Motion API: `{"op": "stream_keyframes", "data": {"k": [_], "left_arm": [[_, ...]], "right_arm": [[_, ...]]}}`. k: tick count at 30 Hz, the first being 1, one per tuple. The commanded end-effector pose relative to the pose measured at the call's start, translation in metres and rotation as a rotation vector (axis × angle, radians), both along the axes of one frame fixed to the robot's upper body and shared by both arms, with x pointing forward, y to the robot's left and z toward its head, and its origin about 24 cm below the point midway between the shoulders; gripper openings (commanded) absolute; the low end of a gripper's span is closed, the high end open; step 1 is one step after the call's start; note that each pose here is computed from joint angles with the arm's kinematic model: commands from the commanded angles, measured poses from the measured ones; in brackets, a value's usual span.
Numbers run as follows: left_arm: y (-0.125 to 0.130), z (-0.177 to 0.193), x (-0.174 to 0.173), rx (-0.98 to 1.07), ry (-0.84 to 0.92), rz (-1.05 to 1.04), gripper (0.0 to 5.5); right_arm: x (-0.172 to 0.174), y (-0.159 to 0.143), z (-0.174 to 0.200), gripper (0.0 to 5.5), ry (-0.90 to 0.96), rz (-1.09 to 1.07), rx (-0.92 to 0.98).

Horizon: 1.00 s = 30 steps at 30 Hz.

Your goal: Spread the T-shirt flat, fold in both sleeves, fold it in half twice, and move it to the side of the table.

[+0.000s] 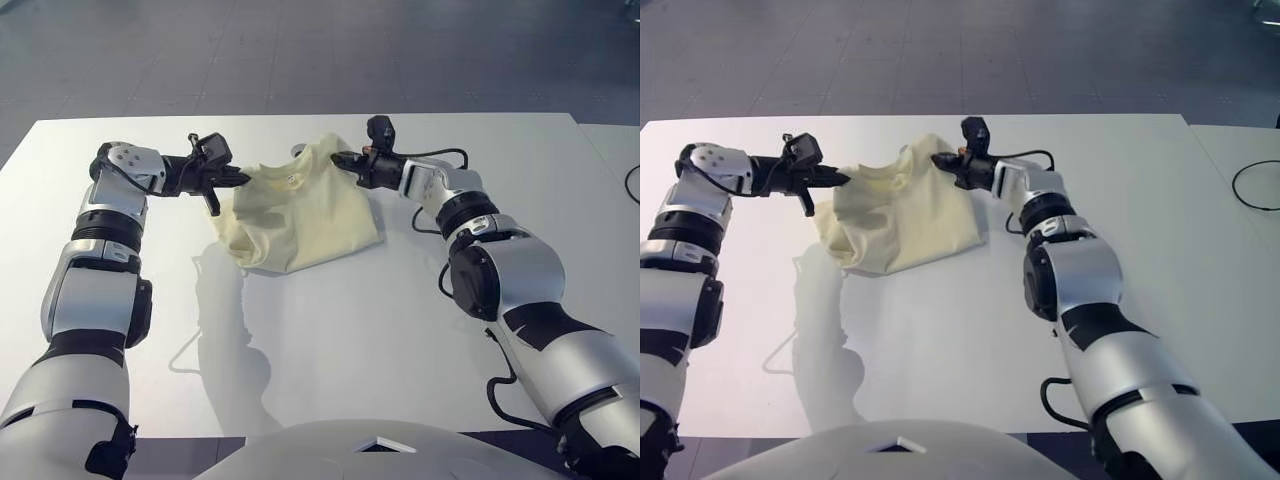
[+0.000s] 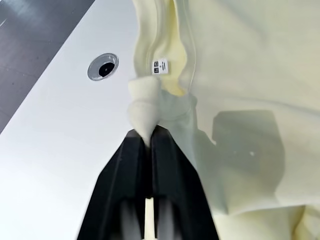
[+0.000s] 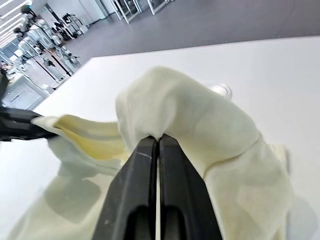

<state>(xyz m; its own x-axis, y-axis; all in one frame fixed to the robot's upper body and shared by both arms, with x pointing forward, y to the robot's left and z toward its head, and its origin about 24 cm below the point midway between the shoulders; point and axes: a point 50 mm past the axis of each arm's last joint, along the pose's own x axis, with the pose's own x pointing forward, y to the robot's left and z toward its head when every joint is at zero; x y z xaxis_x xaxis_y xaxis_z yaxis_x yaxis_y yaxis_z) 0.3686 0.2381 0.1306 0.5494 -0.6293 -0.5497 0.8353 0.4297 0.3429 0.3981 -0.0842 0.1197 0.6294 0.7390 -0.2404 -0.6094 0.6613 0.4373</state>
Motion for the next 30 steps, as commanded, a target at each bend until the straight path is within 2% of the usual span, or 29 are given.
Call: {"op": "stream_keyframes", "data": {"k": [1, 2, 3, 5, 8, 11, 14, 16, 19, 22, 24, 27, 30], "left_arm": [[0.007, -0.002, 0.002, 0.087, 0.01, 0.04, 0.0], [0.006, -0.006, 0.002, 0.102, 0.02, 0.046, 0.0], [0.003, -0.009, 0.003, 0.113, 0.015, 0.059, 0.33], [-0.002, -0.011, 0.006, 0.111, -0.01, 0.081, 0.58], [-0.005, 0.003, 0.014, 0.043, -0.121, 0.148, 1.11], [0.008, 0.026, 0.02, -0.002, -0.247, 0.264, 1.56], [0.024, 0.039, 0.016, 0.071, -0.353, 0.302, 2.07], [0.021, 0.043, 0.014, 0.069, -0.401, 0.292, 2.49], [-0.015, 0.032, 0.005, -0.015, -0.448, 0.232, 3.01], [-0.078, 0.0, -0.022, -0.094, -0.433, 0.145, 3.57], [-0.107, -0.021, -0.04, -0.103, -0.402, 0.103, 3.88], [-0.12, -0.039, -0.057, -0.069, -0.367, 0.097, 4.39], [-0.114, -0.049, -0.072, 0.002, -0.337, 0.111, 4.9]], "right_arm": [[0.005, -0.003, 0.004, 0.24, -0.016, -0.083, -0.052], [0.005, -0.006, 0.001, 0.32, -0.014, -0.105, -0.073], [0.005, -0.009, -0.002, 0.47, -0.009, -0.125, -0.082], [0.006, -0.014, -0.002, 0.77, -0.01, -0.156, -0.082], [0.011, -0.027, 0.012, 1.27, -0.045, -0.186, -0.016], [0.015, -0.045, 0.033, 1.71, -0.115, -0.185, 0.033], [0.015, -0.063, 0.039, 2.2, -0.195, -0.17, -0.046], [0.012, -0.068, 0.031, 2.6, -0.228, -0.132, -0.128], [0.006, -0.063, 0.012, 3.11, -0.251, -0.072, -0.217], [0.001, -0.043, -0.006, 3.64, -0.253, -0.028, -0.265], [-0.002, -0.031, -0.014, 3.95, -0.271, 0.001, -0.3], [-0.007, -0.021, -0.027, 4.43, -0.282, 0.037, -0.348], [-0.019, -0.02, -0.054, 4.92, -0.258, 0.08, -0.42]]}}
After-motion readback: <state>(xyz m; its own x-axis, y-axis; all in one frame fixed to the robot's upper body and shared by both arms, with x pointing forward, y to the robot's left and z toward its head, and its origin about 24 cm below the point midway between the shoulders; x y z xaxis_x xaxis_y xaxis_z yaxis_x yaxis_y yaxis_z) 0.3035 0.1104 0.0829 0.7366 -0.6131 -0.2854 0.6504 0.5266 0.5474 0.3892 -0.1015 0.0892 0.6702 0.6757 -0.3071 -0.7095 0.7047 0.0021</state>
